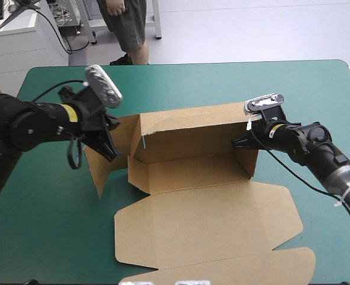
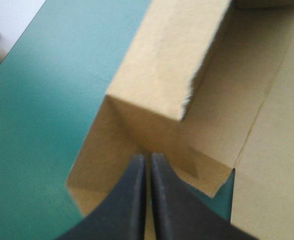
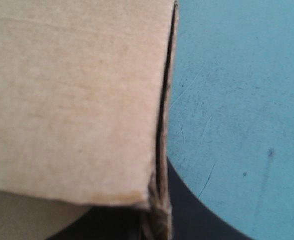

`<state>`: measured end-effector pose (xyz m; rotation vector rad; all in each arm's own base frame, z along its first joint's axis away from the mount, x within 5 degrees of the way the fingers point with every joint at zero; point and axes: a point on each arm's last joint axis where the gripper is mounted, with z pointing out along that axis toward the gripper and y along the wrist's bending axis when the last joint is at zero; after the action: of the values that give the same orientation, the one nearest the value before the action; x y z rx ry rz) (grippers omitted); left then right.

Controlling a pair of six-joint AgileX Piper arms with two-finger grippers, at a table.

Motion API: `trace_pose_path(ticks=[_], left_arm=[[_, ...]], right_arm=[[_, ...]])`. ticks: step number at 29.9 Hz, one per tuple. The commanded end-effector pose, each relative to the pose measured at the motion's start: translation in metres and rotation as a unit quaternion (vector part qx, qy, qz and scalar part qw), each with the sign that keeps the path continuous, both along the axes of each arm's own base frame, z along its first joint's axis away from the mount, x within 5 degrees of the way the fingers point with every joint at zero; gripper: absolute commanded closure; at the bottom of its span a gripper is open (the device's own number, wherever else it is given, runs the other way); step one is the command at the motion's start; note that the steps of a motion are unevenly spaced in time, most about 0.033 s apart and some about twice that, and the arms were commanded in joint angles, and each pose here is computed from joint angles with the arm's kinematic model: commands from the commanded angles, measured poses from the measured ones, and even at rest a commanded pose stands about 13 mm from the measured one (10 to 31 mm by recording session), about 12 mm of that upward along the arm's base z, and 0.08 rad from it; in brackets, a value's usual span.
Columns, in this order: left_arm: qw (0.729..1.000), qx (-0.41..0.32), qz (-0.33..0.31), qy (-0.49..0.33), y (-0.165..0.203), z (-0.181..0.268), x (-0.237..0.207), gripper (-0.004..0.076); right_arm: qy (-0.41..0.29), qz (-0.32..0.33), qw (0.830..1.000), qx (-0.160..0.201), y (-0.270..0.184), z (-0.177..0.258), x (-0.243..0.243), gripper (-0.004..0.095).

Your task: Fold the box

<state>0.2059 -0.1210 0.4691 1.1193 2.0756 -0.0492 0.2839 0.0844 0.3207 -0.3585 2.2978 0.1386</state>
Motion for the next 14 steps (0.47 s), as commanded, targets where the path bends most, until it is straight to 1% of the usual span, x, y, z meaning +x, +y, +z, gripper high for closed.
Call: trace_pose_path(ticks=[1, 3, 7, 10, 14], left_arm=[[0.993, -0.085, 0.074, -0.036, 0.035, 0.027, -0.013, 0.0713], [0.988, -0.099, 0.11, -0.037, 0.052, 0.028, -0.017, 0.0724], [0.981, -0.114, 0.158, -0.018, 0.073, 0.014, -0.027, 0.0733], [0.972, -0.13, 0.194, -0.006, 0.083, -0.004, -0.038, 0.0733], [0.959, -0.165, 0.229, -0.015, 0.088, -0.029, -0.053, 0.0733]], right_arm=[[-0.037, 0.003, 0.999, -0.016, -0.005, 0.016, 0.0, 0.0927], [-0.037, 0.003, 0.999, -0.016, -0.005, 0.016, 0.0, 0.0927], [-0.037, 0.003, 0.999, -0.016, -0.005, 0.016, 0.0, 0.0927], [-0.037, 0.003, 0.999, -0.017, -0.005, 0.016, 0.0, 0.0927], [-0.038, 0.003, 0.999, -0.017, -0.005, 0.016, 0.0, 0.0927]])
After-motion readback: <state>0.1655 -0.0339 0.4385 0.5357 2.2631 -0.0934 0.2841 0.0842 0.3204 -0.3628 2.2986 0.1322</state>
